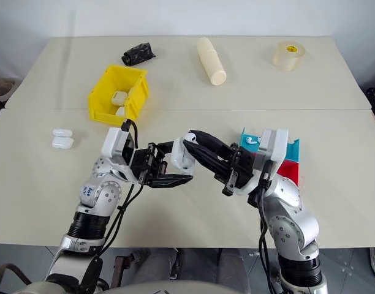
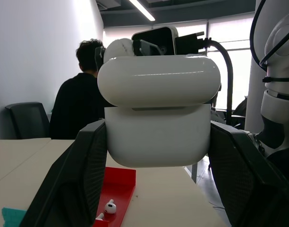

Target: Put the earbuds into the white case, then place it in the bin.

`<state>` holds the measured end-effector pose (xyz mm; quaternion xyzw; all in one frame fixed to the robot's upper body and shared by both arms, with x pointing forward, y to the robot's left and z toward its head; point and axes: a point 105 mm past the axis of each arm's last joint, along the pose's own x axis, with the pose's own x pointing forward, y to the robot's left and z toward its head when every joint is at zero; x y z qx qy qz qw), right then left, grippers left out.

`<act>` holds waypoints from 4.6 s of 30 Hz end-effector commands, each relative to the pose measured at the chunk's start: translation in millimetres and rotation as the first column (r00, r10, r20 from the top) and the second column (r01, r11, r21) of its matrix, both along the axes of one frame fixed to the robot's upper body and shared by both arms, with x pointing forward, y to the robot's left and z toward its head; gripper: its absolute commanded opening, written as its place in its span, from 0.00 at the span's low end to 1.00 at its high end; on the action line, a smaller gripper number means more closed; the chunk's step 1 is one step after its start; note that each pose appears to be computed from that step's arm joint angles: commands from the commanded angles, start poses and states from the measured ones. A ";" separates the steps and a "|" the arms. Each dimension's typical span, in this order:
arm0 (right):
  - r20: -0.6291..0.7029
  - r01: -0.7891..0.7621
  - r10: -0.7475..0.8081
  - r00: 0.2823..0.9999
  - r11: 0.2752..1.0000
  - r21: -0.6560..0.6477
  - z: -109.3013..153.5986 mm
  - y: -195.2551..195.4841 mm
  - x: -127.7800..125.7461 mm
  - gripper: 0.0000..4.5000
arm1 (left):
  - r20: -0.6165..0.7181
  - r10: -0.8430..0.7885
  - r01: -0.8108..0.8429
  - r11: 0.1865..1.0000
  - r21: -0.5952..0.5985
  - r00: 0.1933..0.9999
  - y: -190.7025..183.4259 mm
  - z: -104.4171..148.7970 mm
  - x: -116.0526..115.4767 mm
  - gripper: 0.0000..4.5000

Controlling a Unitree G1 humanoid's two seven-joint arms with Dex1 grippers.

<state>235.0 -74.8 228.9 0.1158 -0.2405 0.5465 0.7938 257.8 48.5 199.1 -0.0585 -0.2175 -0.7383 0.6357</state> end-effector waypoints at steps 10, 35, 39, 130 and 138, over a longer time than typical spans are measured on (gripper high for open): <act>0.015 0.002 -0.002 1.000 1.000 -0.014 -11.9 4.6 -0.2 0.16 | 0.053 -0.044 0.047 0.998 -0.044 0.998 -5.5 18.2 -11.4 0.62; -0.030 -0.107 0.103 0.994 0.964 -0.245 -37.5 6.7 -4.3 0.16 | 0.100 -0.033 0.039 0.997 -0.059 0.994 -7.8 21.8 -7.1 0.62; -0.053 -0.106 0.095 0.994 0.961 -0.254 -37.7 3.9 0.1 0.16 | 0.107 -0.034 0.041 0.997 -0.063 0.994 -8.7 22.5 -6.6 0.62; 0.014 0.450 -0.581 0.814 0.615 -0.648 -49.5 -180.4 39.1 0.97 | 0.082 0.226 -0.224 0.974 -0.033 0.971 16.7 -10.8 4.1 0.62; -0.025 0.302 -0.611 0.791 0.426 -0.853 -28.3 -174.3 86.3 0.97 | 0.081 0.206 -0.203 0.978 -0.041 0.975 11.2 -10.4 3.1 0.62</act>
